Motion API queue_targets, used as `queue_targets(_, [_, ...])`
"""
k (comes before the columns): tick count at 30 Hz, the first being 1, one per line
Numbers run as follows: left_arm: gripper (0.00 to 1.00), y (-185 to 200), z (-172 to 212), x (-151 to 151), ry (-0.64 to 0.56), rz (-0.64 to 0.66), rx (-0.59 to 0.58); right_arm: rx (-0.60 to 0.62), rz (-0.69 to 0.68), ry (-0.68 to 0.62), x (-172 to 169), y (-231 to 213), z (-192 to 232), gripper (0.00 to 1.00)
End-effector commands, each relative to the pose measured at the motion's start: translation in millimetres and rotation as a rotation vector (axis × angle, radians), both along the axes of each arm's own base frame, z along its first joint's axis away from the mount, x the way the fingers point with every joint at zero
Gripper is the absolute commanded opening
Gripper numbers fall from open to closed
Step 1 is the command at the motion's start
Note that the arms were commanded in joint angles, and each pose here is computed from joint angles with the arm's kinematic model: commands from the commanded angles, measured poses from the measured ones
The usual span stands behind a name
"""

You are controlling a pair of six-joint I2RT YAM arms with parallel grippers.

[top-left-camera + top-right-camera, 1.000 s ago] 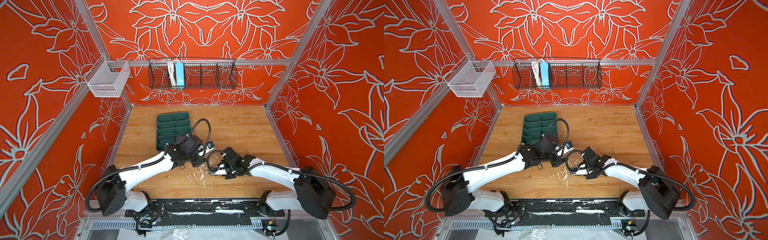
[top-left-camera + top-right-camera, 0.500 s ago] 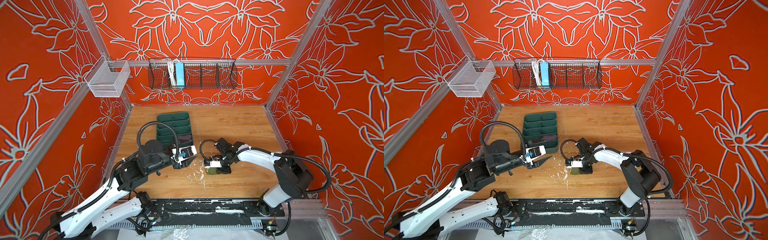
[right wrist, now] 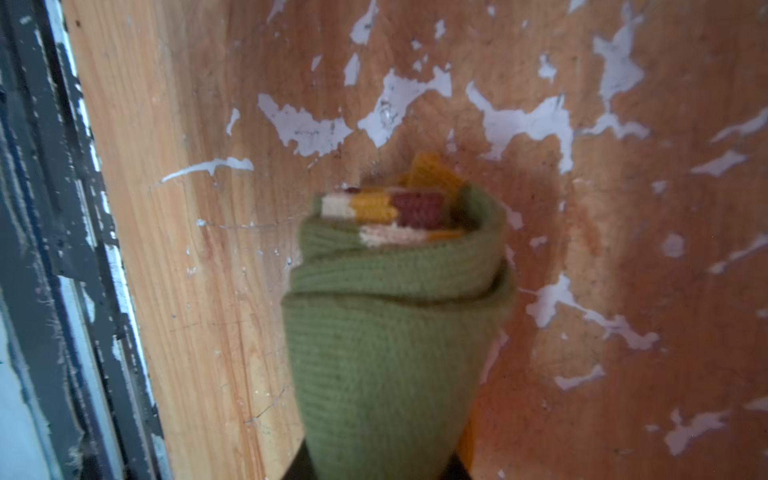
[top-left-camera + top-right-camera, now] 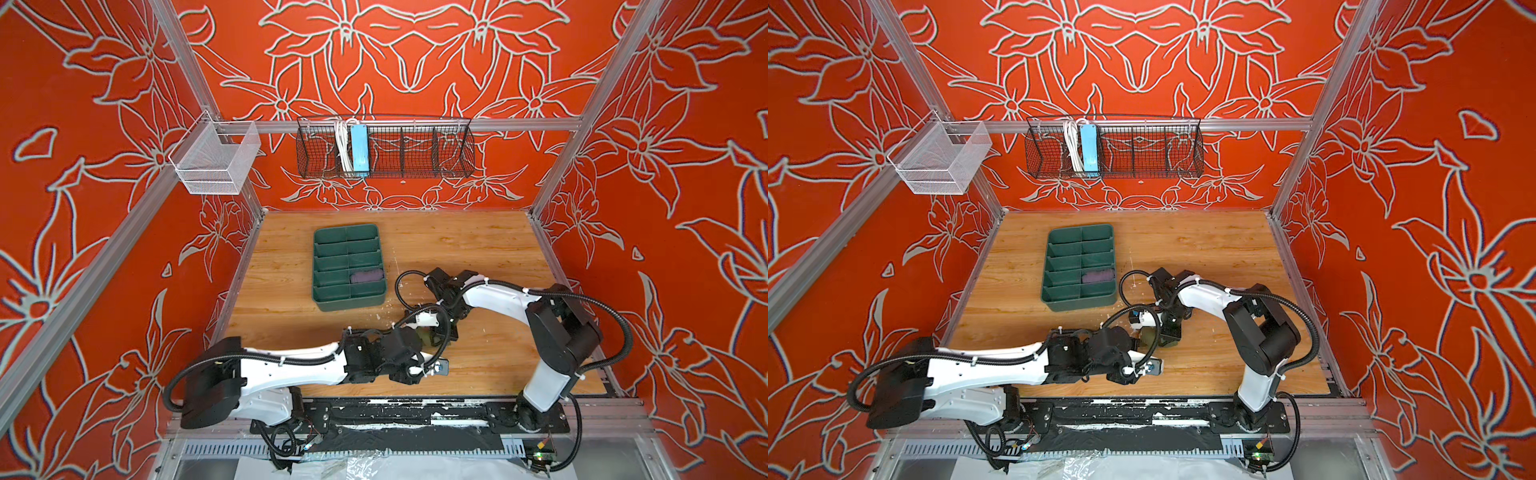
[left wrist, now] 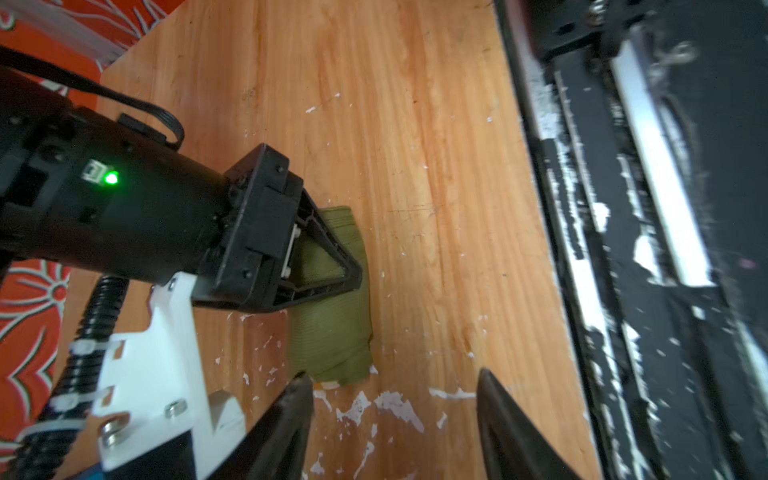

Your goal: Roll the socks

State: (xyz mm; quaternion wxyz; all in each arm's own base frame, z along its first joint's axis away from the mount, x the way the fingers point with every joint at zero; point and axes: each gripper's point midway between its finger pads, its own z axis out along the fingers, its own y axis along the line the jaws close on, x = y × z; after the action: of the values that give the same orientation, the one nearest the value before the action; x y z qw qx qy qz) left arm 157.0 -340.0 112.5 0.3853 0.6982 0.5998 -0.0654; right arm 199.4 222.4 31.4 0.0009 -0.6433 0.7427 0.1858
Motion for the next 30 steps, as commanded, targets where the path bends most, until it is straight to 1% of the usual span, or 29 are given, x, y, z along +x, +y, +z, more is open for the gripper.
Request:
queue_targets(1, [0.61,-18,17,33,-0.127,0.128,-0.116,-0.070,-0.036,0.141,-21,-12,-14,0.00])
queue_targets(4, [0.61,-18,-2,52,-0.200,0.193,-0.064,-0.098,-0.064,0.153,-21,-18,-17,0.00])
queue_targets(7, [0.62,-15,-24,65,-0.241,0.254,0.007,-0.099,-0.078,0.176,-26,-20,-17,0.00])
queue_targets(9, [0.64,-14,-40,68,-0.232,0.259,0.054,-0.088,-0.077,0.183,-27,-19,-16,0.00])
queue_targets(12, [0.65,-14,-61,72,-0.189,0.279,0.095,-0.081,-0.081,0.179,-24,-17,-14,0.00])
queue_targets(17, [0.63,-13,-82,78,-0.145,0.317,0.139,-0.051,-0.085,0.191,-25,-11,-9,0.00])
queue_targets(22, [0.48,-7,-97,80,-0.143,0.325,0.195,-0.012,-0.093,0.212,-29,-6,-2,0.00])
queue_targets(29, [0.33,5,-111,76,-0.120,0.327,0.261,0.096,-0.111,0.215,-32,6,19,0.00])
queue_targets(30, [0.27,5,-112,76,-0.113,0.328,0.267,0.105,-0.114,0.218,-33,6,21,0.00])
